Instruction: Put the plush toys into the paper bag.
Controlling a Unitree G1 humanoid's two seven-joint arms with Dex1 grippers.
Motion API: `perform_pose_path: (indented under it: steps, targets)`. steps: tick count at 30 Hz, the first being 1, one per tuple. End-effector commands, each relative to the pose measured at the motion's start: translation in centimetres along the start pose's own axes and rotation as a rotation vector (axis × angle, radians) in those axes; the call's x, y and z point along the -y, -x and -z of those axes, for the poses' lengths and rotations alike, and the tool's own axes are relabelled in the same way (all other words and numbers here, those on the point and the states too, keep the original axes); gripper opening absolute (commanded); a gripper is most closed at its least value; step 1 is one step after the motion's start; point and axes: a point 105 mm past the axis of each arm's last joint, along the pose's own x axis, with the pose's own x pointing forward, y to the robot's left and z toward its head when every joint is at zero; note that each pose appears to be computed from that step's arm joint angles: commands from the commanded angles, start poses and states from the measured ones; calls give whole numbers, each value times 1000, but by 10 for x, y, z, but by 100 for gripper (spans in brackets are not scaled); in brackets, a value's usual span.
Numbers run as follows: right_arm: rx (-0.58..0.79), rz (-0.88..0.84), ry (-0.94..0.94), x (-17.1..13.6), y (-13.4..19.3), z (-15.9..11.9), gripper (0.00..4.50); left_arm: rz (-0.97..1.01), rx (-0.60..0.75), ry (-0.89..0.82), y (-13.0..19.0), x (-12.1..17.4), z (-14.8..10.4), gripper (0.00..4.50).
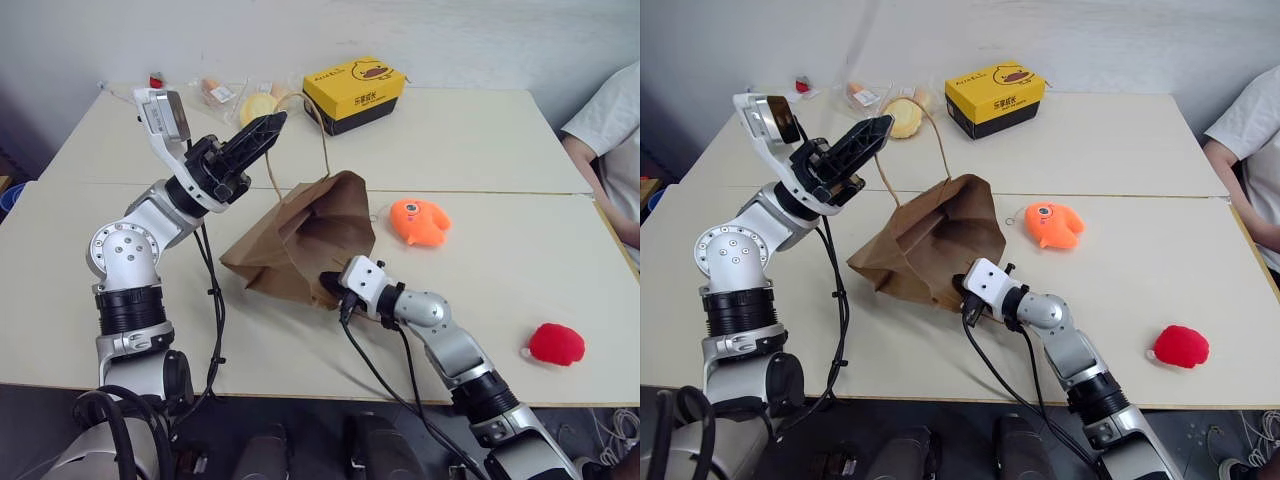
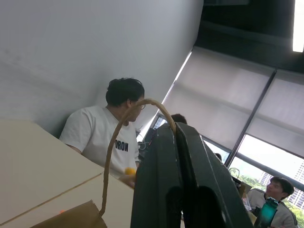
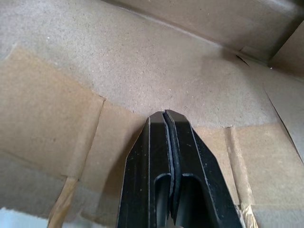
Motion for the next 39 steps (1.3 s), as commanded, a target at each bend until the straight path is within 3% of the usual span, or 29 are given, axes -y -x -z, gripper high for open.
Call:
perform_pose_path:
  steps: [1, 8, 10, 14, 17, 22, 26, 29, 35, 39]
  targets:
    - [-22, 27, -74, -2, 2, 12, 2, 66, -40, -62, -10, 15, 2, 0]
    - [282, 66, -201, 17, 18, -47, 2, 61, -103, -120, -13, 14, 25, 0]
    - [319, 29, -207, 17, 29, -57, 38, 61, -103, -120, -12, 14, 26, 0]
    - [408, 58, -211, 30, 54, -76, 162, 61, -109, -117, -10, 13, 29, 0]
    - [410, 56, -229, 31, 82, -75, 262, 62, -113, -112, -9, 11, 31, 0]
    - [553, 259, -297, 39, 149, -77, 440, 70, -162, -119, -6, 9, 44, 0]
    - [514, 429, -374, 37, 181, -58, 446, 72, -187, -133, -6, 6, 50, 0]
    - [370, 496, -301, 23, 202, -37, 446, 74, -195, -140, -6, 5, 54, 0]
    - [84, 501, -227, -20, 234, 12, 446, 67, -202, -163, -4, 4, 53, 0]
    - [24, 507, -161, -22, 234, 16, 446, 73, -264, -174, -3, 3, 62, 0]
